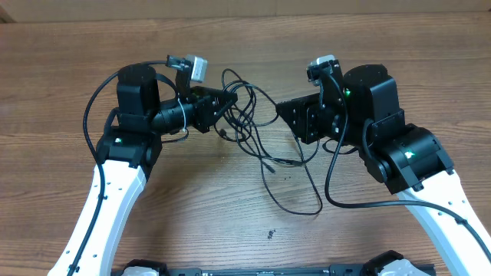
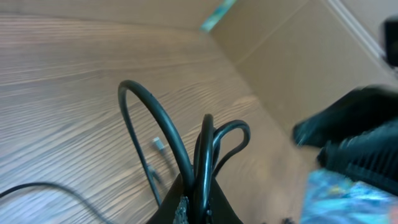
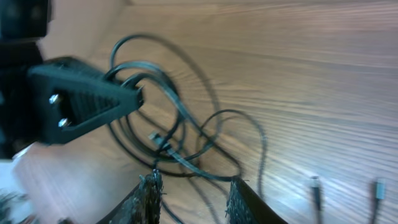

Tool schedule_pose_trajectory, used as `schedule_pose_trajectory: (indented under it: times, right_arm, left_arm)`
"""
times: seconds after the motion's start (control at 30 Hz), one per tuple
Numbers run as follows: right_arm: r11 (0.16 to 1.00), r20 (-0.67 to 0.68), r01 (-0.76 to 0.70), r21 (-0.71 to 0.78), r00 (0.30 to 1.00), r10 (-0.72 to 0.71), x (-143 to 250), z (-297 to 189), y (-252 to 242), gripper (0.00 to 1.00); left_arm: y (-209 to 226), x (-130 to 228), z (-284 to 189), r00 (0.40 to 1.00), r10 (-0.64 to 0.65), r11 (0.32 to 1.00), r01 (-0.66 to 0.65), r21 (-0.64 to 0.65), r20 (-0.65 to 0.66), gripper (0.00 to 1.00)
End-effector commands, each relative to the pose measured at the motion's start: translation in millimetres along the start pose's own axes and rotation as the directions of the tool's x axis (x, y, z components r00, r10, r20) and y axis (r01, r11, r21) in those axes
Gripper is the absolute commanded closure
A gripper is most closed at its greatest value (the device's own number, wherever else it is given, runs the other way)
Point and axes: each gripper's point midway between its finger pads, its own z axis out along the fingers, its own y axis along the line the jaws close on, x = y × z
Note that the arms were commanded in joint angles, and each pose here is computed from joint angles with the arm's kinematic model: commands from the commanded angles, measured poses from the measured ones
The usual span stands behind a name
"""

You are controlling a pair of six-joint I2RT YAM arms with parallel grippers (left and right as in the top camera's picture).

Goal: Untangle cables

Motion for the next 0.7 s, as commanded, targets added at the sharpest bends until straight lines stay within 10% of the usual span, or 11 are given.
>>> schedule_pose_trajectory:
  times: [0.0, 0.67]
  right_arm:
    - [0.993, -0.03, -0.001, -0.114, 1.0, -0.002, 4, -1, 19, 0.66]
    - [0.988, -0.095, -0.031, -0.151, 0.995, 0.017, 10, 34, 12, 0.64]
  left_arm:
    - [-20, -9, -4, 0.99, -0.144, 0.986, 0.143, 0.087, 0.002, 0.96]
    - [-66, -7, 10, 0.981, -0.187, 0.954, 0.195, 0.228, -0.057, 0.96]
